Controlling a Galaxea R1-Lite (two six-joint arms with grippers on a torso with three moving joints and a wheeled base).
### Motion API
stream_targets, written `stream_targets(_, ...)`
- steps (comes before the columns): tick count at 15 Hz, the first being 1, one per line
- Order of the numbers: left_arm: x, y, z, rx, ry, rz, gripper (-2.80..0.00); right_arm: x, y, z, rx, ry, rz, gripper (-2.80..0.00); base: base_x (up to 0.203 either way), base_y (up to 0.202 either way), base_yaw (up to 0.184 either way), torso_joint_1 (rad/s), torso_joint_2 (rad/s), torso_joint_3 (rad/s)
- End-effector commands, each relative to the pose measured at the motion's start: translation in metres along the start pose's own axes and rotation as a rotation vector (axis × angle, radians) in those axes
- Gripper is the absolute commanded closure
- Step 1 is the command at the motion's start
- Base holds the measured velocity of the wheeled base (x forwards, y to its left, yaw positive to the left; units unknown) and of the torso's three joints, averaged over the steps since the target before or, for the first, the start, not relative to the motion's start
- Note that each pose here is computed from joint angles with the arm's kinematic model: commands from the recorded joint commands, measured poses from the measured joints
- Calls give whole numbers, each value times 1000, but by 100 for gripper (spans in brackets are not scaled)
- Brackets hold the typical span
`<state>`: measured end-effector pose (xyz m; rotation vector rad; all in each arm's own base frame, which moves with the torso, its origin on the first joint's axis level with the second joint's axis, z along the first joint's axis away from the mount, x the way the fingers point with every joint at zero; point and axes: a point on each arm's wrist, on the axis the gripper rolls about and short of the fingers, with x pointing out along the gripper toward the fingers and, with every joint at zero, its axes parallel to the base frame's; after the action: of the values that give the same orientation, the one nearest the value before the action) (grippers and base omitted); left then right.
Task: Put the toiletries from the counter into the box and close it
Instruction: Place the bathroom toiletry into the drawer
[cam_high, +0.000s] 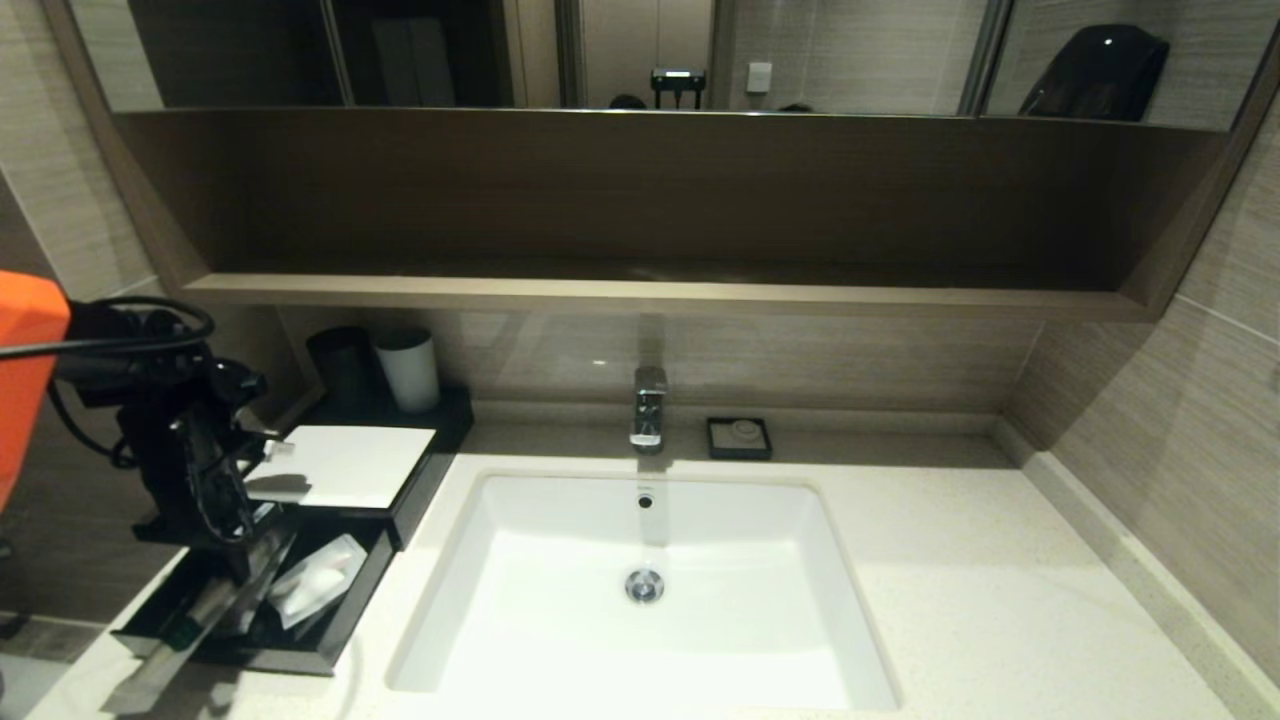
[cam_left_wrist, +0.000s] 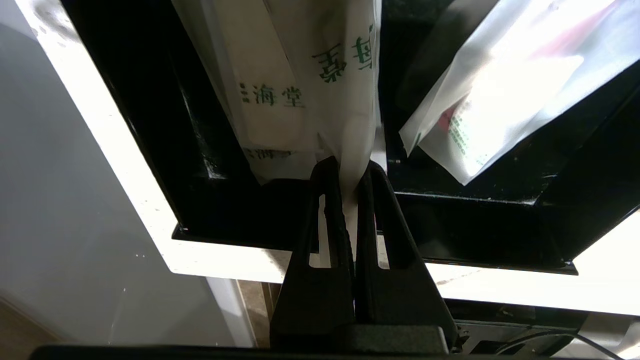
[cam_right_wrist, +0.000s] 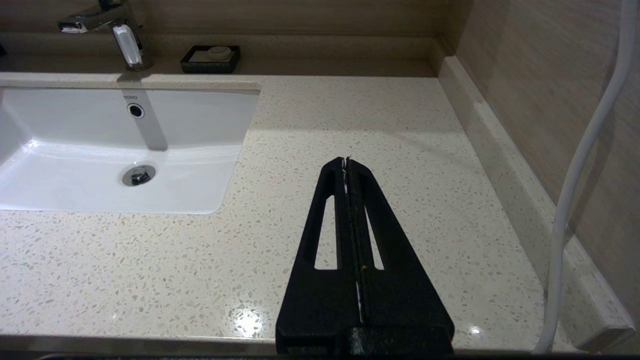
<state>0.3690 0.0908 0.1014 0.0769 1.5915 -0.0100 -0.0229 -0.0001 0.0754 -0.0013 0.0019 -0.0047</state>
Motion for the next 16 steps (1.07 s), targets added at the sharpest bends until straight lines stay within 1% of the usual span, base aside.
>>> stream_targets(1, -2, 1, 2, 0, -7, 3, 0, 0, 0, 0, 0, -1, 0, 0, 0, 0, 0, 0, 0, 0)
stream_targets(7, 5, 3, 9, 5, -3, 2, 0, 0, 0, 0, 1, 0, 0, 0, 0, 0, 0, 0, 0, 0)
stream_targets(11, 5, 4, 14, 2, -18, 7, 0, 0, 0, 0, 1, -1, 0, 0, 0, 0, 0, 0, 0, 0)
stream_targets(16, 4, 2, 19, 9, -31, 10, 0, 0, 0, 0, 1, 0, 0, 0, 0, 0, 0, 0, 0, 0)
